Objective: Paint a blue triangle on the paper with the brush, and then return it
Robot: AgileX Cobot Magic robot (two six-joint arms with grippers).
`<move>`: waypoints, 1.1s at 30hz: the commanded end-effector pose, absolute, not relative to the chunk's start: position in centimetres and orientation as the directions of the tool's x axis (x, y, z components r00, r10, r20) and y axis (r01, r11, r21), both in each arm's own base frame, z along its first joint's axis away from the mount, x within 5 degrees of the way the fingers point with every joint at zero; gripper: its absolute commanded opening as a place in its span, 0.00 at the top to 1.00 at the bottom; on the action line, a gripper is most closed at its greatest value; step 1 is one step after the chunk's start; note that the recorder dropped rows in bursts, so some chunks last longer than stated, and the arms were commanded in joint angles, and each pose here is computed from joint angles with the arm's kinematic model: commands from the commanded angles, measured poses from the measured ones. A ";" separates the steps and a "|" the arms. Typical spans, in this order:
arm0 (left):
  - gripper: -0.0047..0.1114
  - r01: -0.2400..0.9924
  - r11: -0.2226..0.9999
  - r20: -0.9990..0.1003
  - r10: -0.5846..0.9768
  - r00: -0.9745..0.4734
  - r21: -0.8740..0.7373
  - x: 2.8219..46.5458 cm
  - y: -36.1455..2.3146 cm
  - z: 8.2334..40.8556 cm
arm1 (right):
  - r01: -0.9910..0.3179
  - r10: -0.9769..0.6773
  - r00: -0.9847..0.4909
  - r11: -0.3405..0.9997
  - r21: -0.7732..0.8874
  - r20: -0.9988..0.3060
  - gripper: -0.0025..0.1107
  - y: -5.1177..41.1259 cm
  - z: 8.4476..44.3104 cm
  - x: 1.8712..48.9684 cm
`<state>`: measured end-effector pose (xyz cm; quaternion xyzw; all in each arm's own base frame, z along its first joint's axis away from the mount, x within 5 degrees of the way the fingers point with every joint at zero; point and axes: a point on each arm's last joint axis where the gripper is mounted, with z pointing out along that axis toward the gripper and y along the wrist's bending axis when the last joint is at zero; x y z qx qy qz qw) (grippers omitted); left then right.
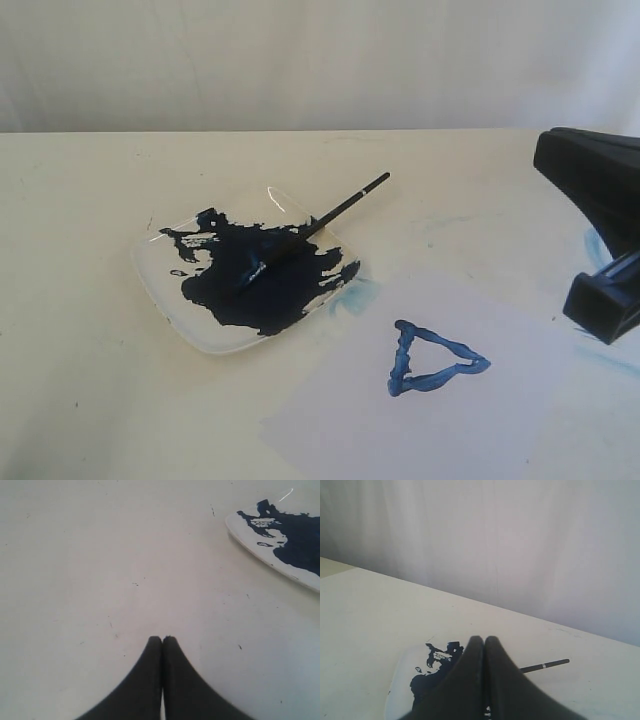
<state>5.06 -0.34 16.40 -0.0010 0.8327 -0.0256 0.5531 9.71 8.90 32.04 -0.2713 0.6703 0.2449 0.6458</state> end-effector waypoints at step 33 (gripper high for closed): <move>0.96 0.063 0.997 -0.926 -0.018 -0.378 -0.045 5.1 -0.5 16.4 | -0.389 0.157 0.440 0.921 -0.030 -0.884 0.98 0.6 35.9 1.2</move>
